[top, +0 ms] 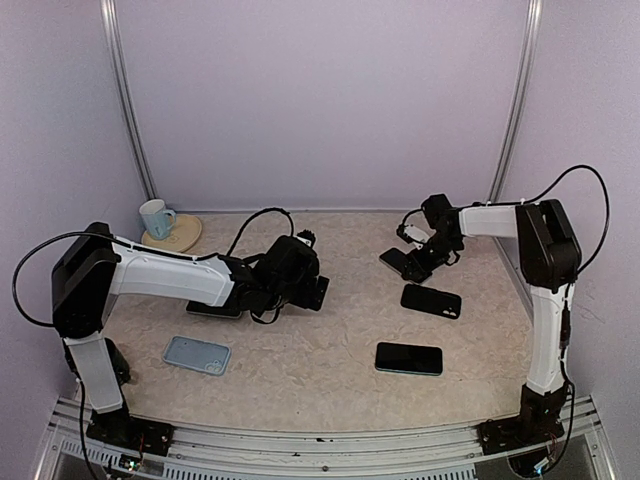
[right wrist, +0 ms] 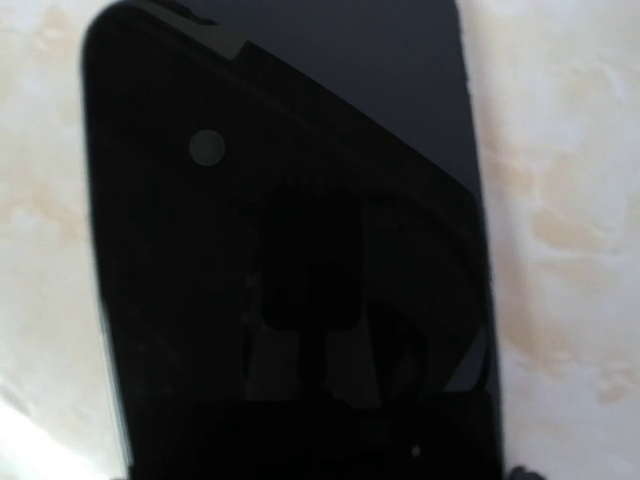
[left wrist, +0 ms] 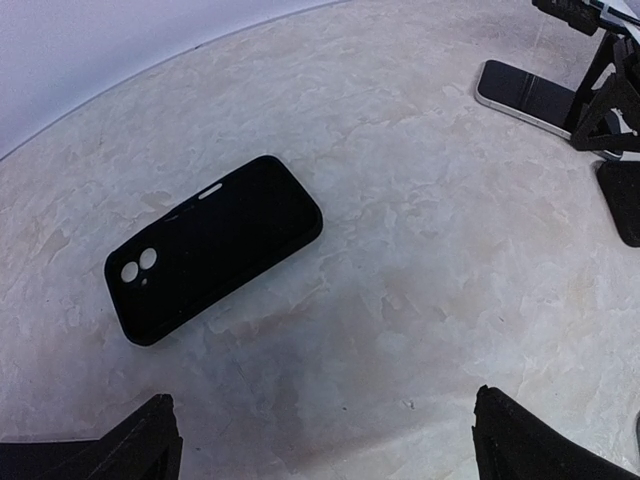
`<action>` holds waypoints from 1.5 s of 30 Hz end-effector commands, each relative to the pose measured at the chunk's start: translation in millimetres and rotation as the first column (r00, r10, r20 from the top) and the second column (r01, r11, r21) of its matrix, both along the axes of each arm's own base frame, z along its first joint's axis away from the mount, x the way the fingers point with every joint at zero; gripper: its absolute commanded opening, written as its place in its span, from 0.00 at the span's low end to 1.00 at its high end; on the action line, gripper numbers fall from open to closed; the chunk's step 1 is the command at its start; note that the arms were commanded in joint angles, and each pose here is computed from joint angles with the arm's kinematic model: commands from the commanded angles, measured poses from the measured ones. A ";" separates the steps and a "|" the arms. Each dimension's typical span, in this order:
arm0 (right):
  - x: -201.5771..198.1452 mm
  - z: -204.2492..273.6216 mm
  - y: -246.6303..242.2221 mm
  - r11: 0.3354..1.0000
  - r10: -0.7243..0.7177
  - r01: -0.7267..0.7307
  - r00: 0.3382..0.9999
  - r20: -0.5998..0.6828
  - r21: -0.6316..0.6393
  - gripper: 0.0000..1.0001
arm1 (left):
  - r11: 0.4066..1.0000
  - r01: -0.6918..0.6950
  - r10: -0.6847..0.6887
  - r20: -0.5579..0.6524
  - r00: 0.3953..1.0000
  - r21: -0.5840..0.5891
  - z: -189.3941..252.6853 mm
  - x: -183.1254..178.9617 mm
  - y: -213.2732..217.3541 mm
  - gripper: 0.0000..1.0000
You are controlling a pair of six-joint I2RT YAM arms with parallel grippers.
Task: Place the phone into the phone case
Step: Pick up the phone at the center of the board, then pass from the right arm to the left
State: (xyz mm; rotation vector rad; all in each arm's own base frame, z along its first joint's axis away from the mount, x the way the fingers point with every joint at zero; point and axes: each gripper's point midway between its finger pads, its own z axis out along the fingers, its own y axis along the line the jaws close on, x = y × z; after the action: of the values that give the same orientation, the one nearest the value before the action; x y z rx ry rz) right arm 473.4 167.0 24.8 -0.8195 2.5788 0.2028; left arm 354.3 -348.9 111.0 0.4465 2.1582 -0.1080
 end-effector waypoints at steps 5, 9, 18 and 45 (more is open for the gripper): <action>-7.9 -10.3 23.6 0.998 0.026 -0.024 0.999 0.023 -0.062 0.63 | 0.995 -0.076 0.075 -0.026 0.997 -0.071 1.6 7.5 21.0 0.99; 3.0 17.8 32.9 0.999 0.002 0.006 0.991 0.135 -0.053 0.63 | 0.987 -0.100 0.096 -0.039 0.995 -0.125 6.5 12.6 28.9 0.99; 12.2 69.0 52.0 0.999 -0.045 0.036 0.956 0.291 0.035 0.60 | 0.963 -0.119 0.106 -0.066 0.992 -0.242 21.2 16.6 35.3 0.99; -52.4 146.9 126.3 0.948 -0.057 -0.092 0.892 0.448 0.305 0.59 | 0.748 -0.041 -0.107 -0.181 0.978 -0.662 42.9 32.1 -15.6 0.99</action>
State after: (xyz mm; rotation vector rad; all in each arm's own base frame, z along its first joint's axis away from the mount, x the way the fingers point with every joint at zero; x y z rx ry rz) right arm 427.0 274.5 131.6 -0.7241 2.1526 0.3126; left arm 386.6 -343.5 151.5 0.0658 2.1569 -0.7335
